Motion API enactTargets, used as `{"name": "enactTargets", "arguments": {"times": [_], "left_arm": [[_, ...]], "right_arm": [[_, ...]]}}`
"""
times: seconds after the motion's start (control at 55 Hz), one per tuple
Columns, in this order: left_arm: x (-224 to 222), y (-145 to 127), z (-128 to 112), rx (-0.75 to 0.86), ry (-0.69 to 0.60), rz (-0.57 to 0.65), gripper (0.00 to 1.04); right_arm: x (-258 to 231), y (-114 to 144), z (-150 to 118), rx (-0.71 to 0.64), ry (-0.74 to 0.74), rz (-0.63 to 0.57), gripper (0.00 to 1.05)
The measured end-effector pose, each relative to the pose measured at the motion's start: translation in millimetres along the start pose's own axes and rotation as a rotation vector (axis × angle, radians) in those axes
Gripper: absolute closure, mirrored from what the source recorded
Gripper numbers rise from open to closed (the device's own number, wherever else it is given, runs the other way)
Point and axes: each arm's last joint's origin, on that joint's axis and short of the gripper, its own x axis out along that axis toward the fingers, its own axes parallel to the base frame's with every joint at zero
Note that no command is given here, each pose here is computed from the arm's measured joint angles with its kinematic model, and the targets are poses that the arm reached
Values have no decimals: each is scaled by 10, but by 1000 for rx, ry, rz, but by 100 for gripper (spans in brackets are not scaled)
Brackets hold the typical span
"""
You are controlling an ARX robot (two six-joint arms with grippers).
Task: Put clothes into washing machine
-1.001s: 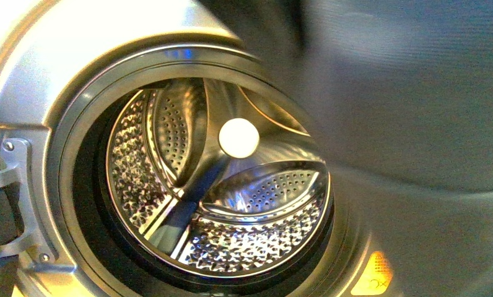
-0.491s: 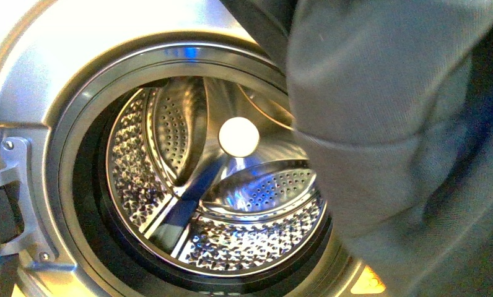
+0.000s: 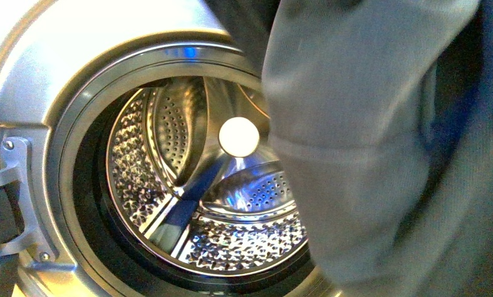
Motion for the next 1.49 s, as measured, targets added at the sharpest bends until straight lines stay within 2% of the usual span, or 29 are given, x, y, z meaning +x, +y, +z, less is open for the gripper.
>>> {"name": "enactTargets", "arguments": {"times": [0.091,0.582,1.255,1.492], "left_arm": [[-85,80,-75,1,15,22,85],[-518,518,-481,23,95,122,85],[-857,1021,-1244,64,242,306,85],[-930,1198,-1594,47,323,386,85]], "right_arm": [[0,0,0,0,0,0,6],[-2,1,7,0,-3,1,8],[-2,1,7,0,-3,1,8],[-2,1,7,0,-3,1,8]]}}
